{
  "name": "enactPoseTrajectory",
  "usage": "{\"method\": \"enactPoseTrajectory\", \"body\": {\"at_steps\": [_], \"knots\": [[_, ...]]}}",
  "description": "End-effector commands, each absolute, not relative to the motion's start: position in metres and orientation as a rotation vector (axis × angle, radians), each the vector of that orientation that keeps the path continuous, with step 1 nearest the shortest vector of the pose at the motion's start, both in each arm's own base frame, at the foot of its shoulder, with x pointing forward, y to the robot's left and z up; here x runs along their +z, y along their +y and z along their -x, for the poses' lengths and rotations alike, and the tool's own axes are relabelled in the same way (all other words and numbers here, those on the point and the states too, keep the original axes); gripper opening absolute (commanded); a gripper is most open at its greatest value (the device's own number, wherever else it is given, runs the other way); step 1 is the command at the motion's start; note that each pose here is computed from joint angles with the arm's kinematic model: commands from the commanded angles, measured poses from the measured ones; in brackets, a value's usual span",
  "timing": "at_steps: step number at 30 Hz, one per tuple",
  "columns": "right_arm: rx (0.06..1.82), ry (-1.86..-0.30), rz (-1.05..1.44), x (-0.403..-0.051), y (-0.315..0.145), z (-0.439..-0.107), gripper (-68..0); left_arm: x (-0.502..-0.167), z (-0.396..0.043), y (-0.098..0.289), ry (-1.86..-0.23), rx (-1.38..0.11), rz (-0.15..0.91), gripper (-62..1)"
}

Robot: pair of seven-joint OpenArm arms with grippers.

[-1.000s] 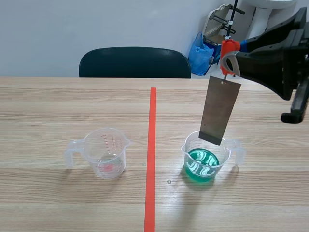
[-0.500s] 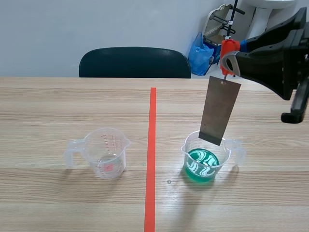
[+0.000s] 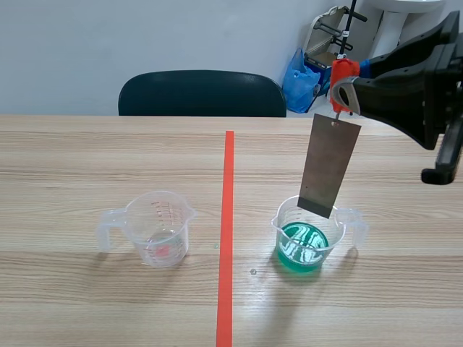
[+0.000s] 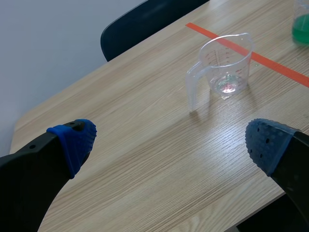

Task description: Do the redox reaction experiment

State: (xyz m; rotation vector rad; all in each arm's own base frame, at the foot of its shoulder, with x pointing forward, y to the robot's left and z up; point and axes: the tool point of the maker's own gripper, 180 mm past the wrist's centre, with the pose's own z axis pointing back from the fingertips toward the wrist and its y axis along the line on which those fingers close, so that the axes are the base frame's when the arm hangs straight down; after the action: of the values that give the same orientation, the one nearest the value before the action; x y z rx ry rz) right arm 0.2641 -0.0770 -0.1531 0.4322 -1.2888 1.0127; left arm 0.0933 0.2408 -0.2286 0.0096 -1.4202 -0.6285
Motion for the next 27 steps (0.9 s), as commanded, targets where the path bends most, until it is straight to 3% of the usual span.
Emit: {"method": "enactPoseTrajectory", "body": {"at_steps": [1, 27], "knots": [[1.01, -1.333, -0.432, -0.1412, -0.0776, -0.2674, -66.9, -0.2216, -0.0967, 0.2401, -1.448, -0.633, -0.01, 1.4], [1.01, -1.338, -0.433, -0.14, -0.0773, -0.2677, -66.9, -0.2212, -0.0967, 0.2391, -1.45, -0.632, 0.0, 1.4]]}}
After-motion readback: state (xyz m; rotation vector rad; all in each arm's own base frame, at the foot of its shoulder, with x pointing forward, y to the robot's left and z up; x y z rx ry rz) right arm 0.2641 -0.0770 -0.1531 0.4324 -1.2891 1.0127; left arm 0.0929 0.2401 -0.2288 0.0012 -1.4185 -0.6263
